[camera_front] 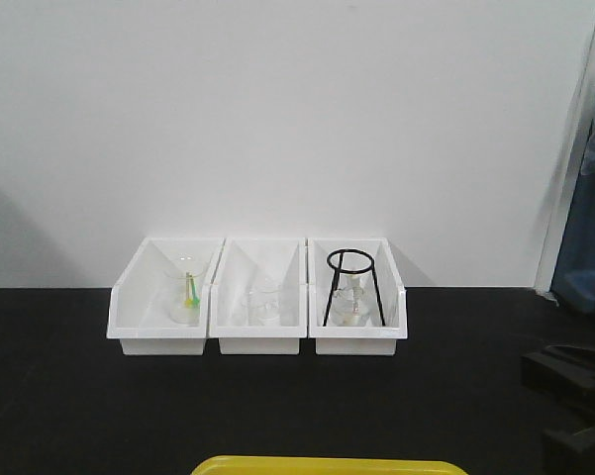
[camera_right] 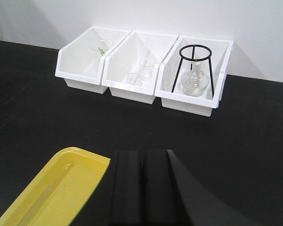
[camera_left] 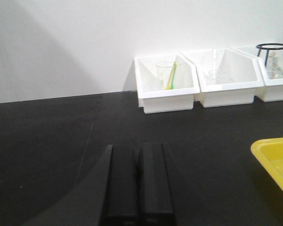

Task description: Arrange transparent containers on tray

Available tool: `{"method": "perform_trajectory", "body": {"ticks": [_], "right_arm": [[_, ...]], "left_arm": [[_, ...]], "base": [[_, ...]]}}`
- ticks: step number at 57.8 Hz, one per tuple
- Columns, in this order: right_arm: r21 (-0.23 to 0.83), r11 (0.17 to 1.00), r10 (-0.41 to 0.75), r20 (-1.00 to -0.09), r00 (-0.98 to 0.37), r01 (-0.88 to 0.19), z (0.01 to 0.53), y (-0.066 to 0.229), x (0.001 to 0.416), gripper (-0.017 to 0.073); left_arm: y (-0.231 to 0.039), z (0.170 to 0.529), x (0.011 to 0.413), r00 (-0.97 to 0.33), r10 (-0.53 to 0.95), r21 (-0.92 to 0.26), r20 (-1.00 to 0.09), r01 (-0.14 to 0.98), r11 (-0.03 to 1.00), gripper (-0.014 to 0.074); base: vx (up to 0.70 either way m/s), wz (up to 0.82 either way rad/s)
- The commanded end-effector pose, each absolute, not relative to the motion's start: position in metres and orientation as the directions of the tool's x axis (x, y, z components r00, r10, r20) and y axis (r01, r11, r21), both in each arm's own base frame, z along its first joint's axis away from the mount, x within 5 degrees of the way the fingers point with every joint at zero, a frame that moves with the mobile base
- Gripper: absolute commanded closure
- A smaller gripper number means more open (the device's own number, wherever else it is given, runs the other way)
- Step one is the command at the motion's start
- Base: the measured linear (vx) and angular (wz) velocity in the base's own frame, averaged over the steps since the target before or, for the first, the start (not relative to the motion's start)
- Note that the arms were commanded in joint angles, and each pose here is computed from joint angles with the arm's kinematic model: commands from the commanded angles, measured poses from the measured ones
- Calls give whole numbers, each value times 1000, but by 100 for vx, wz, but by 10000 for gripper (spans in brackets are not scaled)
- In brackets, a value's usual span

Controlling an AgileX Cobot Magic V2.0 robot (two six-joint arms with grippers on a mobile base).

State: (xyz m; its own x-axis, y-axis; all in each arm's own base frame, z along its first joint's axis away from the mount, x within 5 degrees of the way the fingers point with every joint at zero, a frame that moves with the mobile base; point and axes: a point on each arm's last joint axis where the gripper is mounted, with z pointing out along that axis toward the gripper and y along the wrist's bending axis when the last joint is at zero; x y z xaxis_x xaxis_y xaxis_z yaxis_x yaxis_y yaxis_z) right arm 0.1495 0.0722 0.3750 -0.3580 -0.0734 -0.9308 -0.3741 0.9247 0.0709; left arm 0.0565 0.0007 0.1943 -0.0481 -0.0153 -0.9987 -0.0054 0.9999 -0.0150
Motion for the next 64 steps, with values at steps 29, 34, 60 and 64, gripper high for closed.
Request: {"method": "perform_trajectory", "body": {"ticks": [29, 34, 60, 64], "right_arm": [[57, 919, -46, -967, -251, -389, 393, 72, 149, 572], [57, 919, -46, -967, -251, -389, 393, 72, 149, 572], [-34, 969, -72, -987, -145, -246, 373, 33, 129, 572], [-74, 982, -93, -991, -100, -171, 354, 20, 116, 572]], "left_arm": [[0, 190, 57, 13, -94, -94, -996, -1, 996, 600], [0, 190, 57, 13, -94, -94, -996, -1, 996, 600], [0, 190, 57, 12, -94, -94, -996, -2, 996, 600], [0, 190, 57, 12, -94, -94, -996, -2, 996, 600]], "base": [[0, 0], [0, 0], [0, 0], [0, 0]]}}
